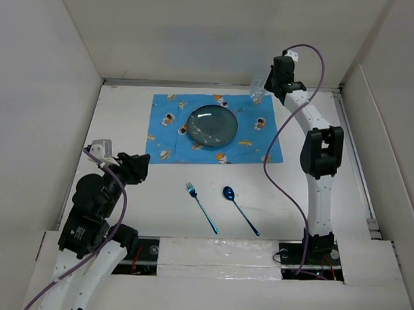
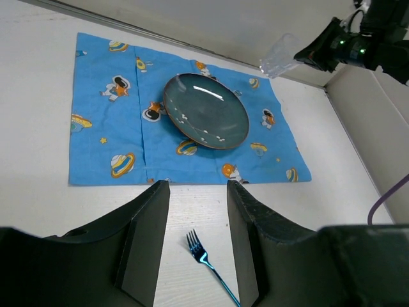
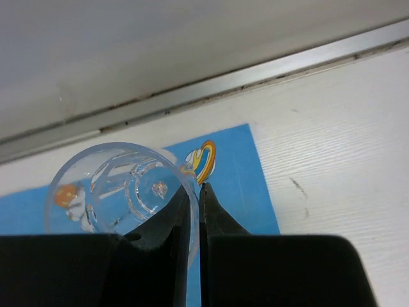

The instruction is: Set the dinner table for one person

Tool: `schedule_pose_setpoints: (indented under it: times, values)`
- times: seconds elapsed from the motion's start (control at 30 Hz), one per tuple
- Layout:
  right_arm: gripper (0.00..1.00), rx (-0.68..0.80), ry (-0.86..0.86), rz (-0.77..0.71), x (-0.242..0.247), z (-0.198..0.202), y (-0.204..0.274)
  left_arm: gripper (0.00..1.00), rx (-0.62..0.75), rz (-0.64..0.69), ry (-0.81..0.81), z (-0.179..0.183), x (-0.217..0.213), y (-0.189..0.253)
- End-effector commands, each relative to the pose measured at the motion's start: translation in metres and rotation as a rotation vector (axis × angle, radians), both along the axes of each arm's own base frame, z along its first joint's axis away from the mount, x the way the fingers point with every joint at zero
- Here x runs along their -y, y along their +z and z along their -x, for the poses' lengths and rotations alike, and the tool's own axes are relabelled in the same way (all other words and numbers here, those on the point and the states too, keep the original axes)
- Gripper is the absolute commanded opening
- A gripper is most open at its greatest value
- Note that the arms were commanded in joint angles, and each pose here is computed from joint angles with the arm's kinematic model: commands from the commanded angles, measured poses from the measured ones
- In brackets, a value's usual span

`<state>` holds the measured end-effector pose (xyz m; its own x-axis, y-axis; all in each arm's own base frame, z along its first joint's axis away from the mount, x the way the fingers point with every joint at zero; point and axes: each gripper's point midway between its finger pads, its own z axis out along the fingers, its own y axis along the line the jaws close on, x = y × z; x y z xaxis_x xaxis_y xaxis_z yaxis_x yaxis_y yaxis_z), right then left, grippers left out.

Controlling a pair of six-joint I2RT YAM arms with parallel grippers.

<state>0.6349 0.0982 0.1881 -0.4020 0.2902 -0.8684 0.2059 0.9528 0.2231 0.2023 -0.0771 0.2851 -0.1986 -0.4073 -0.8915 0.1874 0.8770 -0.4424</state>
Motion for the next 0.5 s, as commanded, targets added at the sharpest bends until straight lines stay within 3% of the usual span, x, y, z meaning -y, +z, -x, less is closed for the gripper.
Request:
schedule_pose_setpoints:
  times: [0.0,0.47]
  values:
    - [0.0,-0.046,0.02,0.038,-0.001,0.002,0.005,0.38,0.051,0.017,-0.02,0.0,0.004,0.013]
    - [0.0,-0.1,-0.049,0.1,0.028,-0.006,-0.03,0.38,0.038,0.013,-0.012,-0.003,0.004,0.01]
